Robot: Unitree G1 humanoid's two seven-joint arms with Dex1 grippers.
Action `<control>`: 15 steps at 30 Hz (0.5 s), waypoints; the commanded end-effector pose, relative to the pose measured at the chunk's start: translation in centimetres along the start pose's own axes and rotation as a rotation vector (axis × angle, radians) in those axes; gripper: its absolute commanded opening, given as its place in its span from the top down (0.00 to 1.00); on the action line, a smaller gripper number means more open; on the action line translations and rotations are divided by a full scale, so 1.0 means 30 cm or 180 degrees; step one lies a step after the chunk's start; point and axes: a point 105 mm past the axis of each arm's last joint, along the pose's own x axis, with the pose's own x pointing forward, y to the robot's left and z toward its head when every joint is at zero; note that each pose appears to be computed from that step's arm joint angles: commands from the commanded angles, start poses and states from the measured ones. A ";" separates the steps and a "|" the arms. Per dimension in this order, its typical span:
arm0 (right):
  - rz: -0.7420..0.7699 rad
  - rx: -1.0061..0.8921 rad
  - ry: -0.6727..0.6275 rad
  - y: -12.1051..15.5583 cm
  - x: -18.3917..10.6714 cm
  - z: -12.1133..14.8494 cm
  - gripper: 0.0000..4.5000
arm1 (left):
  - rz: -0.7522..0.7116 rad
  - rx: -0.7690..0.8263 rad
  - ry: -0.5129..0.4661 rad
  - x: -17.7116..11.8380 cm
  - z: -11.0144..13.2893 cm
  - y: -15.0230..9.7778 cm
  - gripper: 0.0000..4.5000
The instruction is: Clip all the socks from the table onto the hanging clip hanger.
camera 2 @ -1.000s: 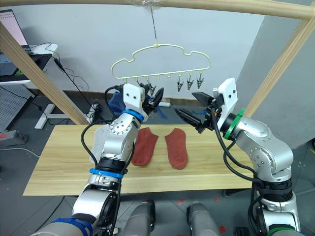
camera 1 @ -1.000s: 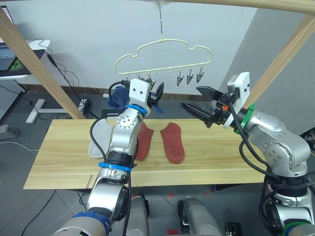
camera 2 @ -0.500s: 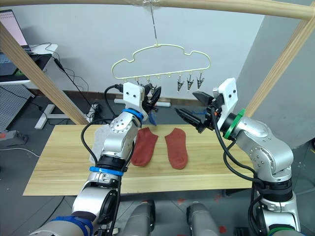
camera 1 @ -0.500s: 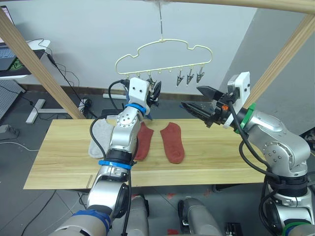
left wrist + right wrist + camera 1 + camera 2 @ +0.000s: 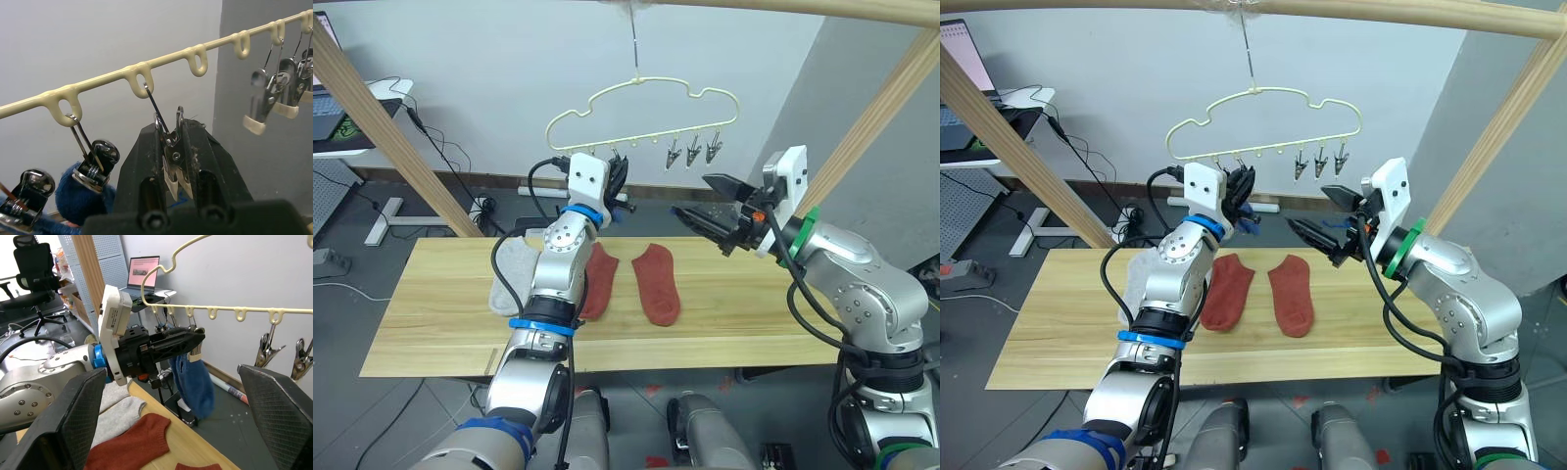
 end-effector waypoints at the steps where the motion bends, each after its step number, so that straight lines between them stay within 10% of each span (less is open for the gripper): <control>1: 0.0039 -0.0160 -0.0049 0.017 0.000 0.014 0.00 | -0.0017 -0.0009 -0.0138 0.000 0.063 0.006 0.94; 11: 0.0064 -0.0180 -0.0098 0.013 0.015 0.024 0.00 | -0.0057 0.0156 -0.0143 0.005 0.072 -0.002 0.94; 15: 0.0058 -0.0189 -0.0103 0.012 0.013 0.028 0.00 | -0.0043 0.0139 -0.0180 0.015 0.082 -0.004 0.66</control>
